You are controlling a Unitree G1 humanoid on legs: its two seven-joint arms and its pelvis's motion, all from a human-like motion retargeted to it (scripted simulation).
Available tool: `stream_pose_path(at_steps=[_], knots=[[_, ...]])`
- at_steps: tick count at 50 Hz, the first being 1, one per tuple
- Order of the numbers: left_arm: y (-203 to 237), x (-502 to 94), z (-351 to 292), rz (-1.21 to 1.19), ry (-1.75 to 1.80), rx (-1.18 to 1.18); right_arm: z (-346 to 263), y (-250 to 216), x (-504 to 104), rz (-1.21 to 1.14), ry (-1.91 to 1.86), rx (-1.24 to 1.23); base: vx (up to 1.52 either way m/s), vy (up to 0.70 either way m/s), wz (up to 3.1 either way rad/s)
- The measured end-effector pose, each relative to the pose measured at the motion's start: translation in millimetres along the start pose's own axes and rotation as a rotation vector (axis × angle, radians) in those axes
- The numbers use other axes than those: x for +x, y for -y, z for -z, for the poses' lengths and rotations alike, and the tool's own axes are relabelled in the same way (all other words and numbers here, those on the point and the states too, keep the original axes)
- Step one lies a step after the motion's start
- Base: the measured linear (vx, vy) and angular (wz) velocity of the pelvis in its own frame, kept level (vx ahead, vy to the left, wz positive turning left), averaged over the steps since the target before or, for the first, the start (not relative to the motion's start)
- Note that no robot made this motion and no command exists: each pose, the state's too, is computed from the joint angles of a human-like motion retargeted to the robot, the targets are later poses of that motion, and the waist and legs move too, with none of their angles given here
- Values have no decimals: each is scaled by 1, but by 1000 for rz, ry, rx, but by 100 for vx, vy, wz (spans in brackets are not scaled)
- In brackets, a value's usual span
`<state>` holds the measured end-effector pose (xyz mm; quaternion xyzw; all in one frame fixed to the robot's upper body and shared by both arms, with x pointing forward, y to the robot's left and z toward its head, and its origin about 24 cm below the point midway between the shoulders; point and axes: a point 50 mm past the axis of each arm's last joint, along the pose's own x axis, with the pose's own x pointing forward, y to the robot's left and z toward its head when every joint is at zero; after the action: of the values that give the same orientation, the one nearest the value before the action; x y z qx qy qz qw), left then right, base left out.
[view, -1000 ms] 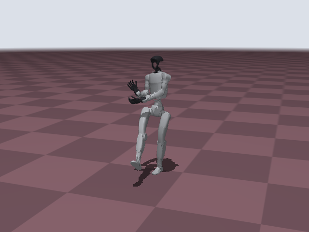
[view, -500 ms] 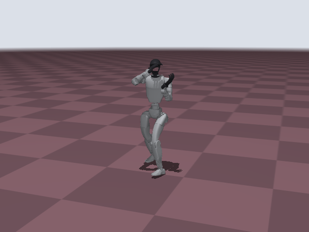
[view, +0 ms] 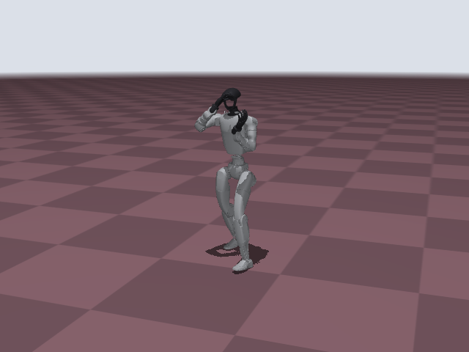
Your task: Kungfu
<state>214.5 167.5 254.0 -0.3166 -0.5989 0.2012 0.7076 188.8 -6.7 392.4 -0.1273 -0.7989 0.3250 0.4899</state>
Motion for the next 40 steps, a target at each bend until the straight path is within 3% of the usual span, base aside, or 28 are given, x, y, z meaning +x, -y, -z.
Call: stream_pose_path(at_steps=[10,16,21,26,33,36,40], knots=[[-71,7,12,-18,9,469,23,9,-47,51,-241,-61,-31,1,-178],[-86,13,32,318,-87,759,34,42,-121,-113,-576,-250,-18,-47,-90],[-68,-10,60,644,-207,796,19,87,-211,-329,-969,-543,-25,-75,-46],[-22,-68,96,1045,-363,633,-43,153,-302,-654,-1415,-830,-23,-58,-28],[49,-139,115,1590,-504,312,-212,259,-385,-1297,-2321,-1316,-12,-31,-73],[69,-144,110,1647,-451,264,-271,270,-391,-1218,-2713,-1445,-4,-18,-131],[78,-144,104,1627,-435,233,-307,253,-402,-747,-3000,-1446,2,-19,-126]])
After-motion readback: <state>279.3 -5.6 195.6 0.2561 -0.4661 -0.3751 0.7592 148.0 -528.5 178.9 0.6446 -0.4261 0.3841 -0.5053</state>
